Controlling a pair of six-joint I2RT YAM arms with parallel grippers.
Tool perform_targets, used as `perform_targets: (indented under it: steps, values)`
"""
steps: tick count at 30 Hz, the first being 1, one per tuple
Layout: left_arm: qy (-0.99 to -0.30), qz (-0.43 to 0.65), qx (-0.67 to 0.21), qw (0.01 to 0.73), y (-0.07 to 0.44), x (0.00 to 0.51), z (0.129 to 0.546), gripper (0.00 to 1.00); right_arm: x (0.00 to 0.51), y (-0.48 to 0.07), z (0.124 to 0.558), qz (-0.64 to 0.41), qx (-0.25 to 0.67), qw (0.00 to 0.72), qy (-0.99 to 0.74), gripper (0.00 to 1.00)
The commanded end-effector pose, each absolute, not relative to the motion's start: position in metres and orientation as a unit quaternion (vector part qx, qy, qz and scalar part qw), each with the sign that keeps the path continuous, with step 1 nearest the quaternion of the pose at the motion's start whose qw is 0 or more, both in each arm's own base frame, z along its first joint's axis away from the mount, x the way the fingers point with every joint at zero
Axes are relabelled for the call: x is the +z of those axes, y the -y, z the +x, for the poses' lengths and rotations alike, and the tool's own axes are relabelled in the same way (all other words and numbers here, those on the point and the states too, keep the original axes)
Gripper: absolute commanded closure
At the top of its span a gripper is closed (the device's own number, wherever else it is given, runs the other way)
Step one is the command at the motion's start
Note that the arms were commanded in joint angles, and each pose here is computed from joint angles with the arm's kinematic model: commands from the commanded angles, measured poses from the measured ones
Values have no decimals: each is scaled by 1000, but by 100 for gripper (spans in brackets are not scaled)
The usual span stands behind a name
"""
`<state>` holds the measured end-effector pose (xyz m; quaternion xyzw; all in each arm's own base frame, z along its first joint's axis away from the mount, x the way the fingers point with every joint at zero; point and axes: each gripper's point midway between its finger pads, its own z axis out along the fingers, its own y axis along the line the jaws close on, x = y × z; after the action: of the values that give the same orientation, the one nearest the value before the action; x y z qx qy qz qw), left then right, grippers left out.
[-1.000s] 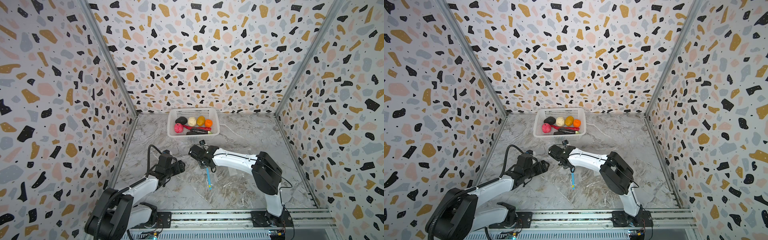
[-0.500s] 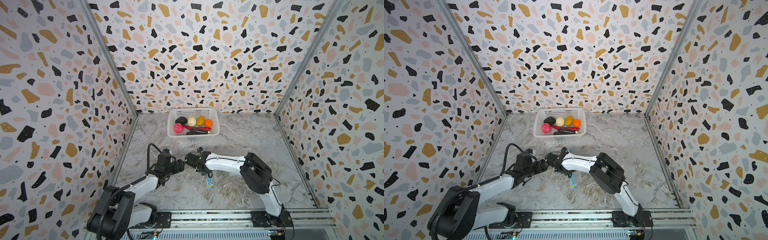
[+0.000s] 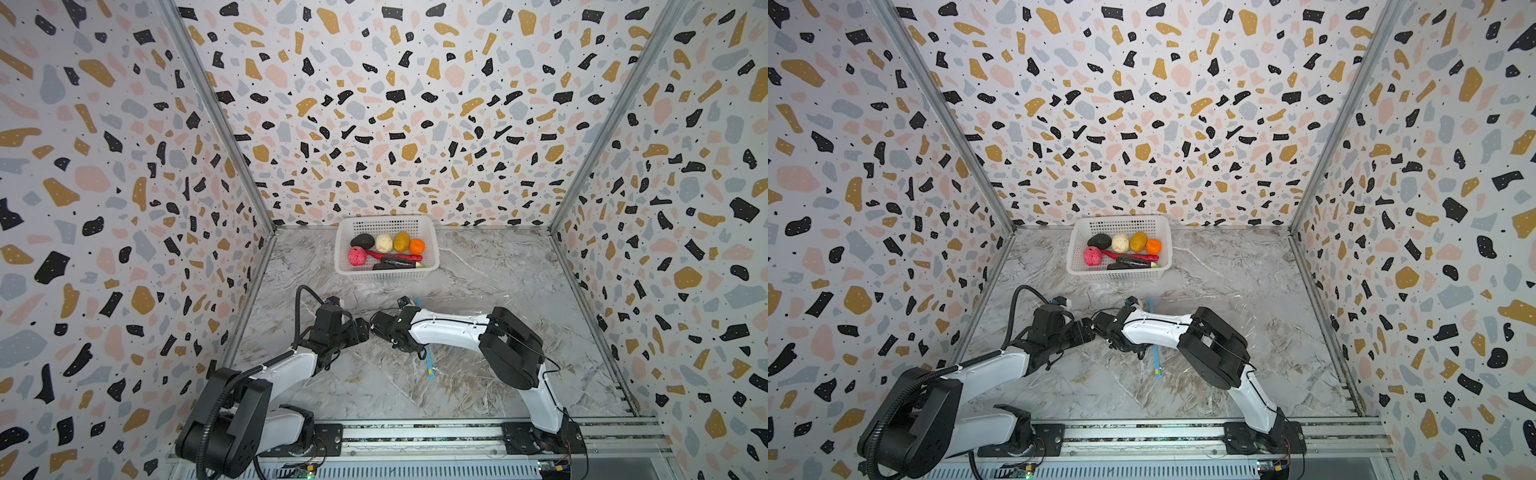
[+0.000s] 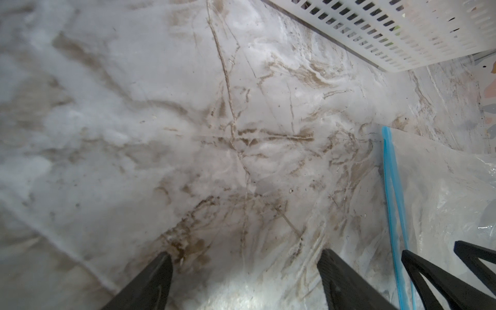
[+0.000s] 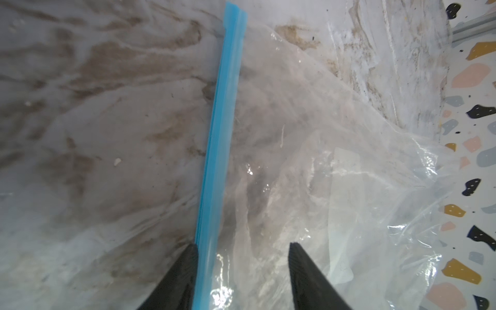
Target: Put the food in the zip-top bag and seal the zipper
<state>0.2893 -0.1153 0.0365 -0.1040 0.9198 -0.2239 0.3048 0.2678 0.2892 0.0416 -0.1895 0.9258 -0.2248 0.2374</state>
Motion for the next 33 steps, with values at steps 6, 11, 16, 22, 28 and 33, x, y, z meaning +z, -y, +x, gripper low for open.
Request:
perform_targets:
  steps: [6,11,16,22,28,33]
  values:
    - [-936,-104,-214,261,112,18,272,11,45,-263,258,-187,-301,250,-901,60]
    - [-935,-103,-215,262,112,19,272,11,49,-256,257,-177,-312,260,-897,67]
    - [-934,-103,-217,266,113,21,273,11,49,-244,256,-166,-318,266,-895,74]
    - [-933,-102,-218,268,113,23,273,11,29,-223,252,-160,-342,256,-890,74]
    - [-932,-102,-220,269,113,24,273,11,29,-213,251,-150,-365,260,-881,72]
    - [-932,-103,-221,269,114,24,272,11,34,-213,254,-141,-336,269,-892,85]
